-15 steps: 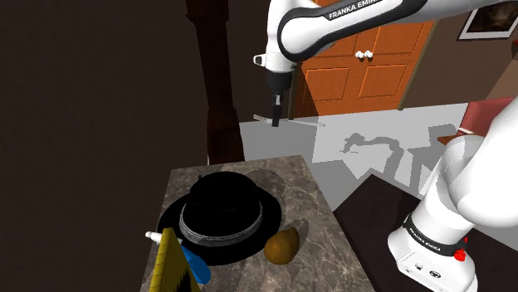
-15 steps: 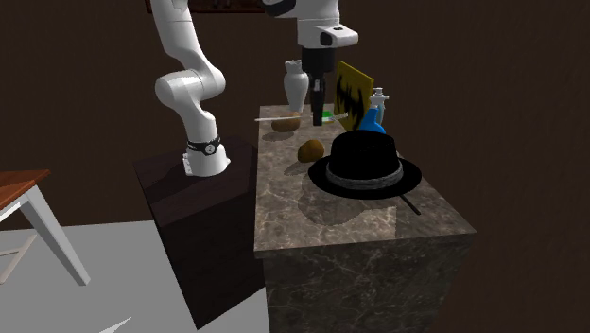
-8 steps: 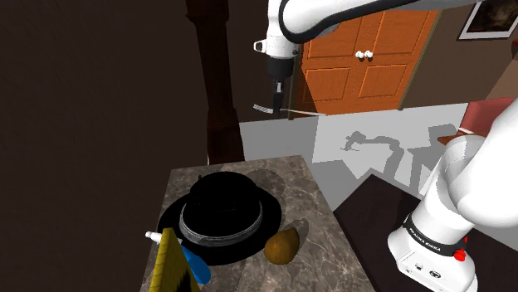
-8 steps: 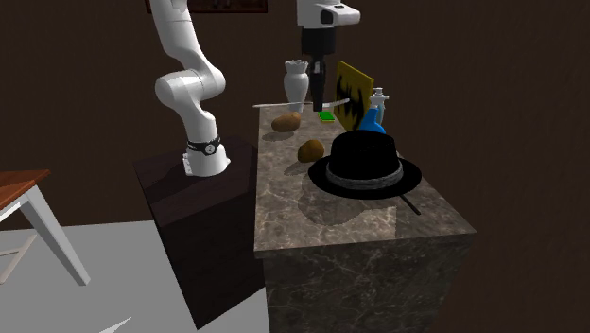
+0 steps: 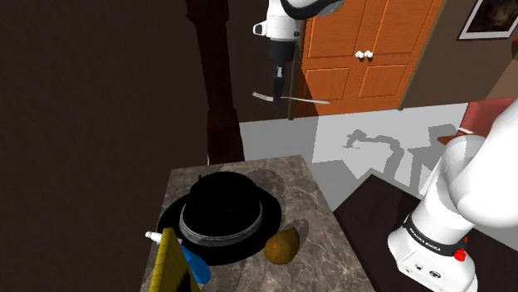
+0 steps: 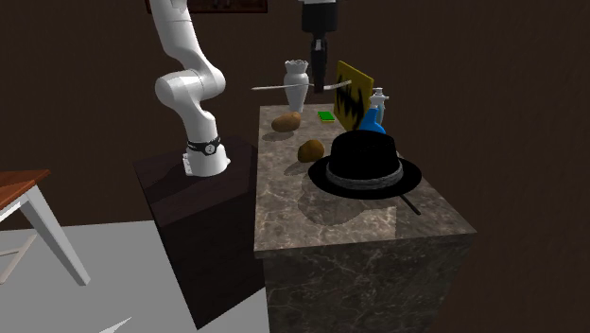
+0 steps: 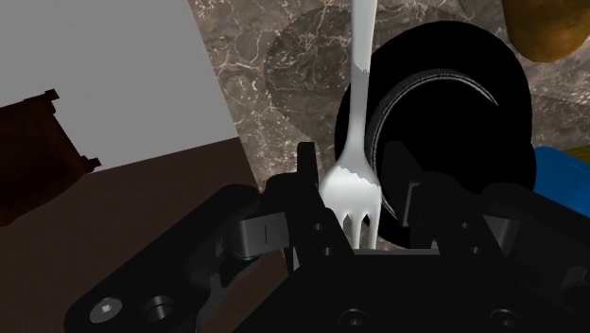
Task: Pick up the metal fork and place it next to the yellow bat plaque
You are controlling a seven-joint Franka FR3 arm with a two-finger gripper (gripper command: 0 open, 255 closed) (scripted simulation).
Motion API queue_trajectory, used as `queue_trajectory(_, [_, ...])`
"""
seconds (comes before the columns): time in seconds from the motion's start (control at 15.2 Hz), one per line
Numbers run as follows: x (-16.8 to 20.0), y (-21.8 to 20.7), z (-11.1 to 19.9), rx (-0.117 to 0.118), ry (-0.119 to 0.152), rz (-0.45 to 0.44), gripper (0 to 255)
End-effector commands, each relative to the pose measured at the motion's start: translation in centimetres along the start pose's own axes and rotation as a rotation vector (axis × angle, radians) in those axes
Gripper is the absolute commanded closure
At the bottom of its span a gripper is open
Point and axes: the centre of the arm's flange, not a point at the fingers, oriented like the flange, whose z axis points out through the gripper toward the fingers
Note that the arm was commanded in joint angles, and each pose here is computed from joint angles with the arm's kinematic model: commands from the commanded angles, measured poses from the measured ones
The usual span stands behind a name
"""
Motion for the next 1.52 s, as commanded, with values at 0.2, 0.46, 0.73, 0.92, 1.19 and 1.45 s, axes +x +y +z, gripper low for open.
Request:
queue_trajectory(0.2, [-0.3,-2.6,-1.3,0.0,0.0,0.0,255])
queue_trajectory(0.46, [-1.0,-7.8,-1.2,0.0,0.0,0.0,255])
queue_trajectory(0.73, [-1.7,-13.0,-1.2,0.0,0.0,0.0,255])
queue_trajectory(0.92, [-2.2,-17.0,-1.1,0.0,0.0,0.0,255])
queue_trajectory(1.19, [-2.9,-22.2,-1.1,0.0,0.0,0.0,255])
queue_trajectory(1.45, [-3.6,-27.4,-1.0,0.0,0.0,0.0,255])
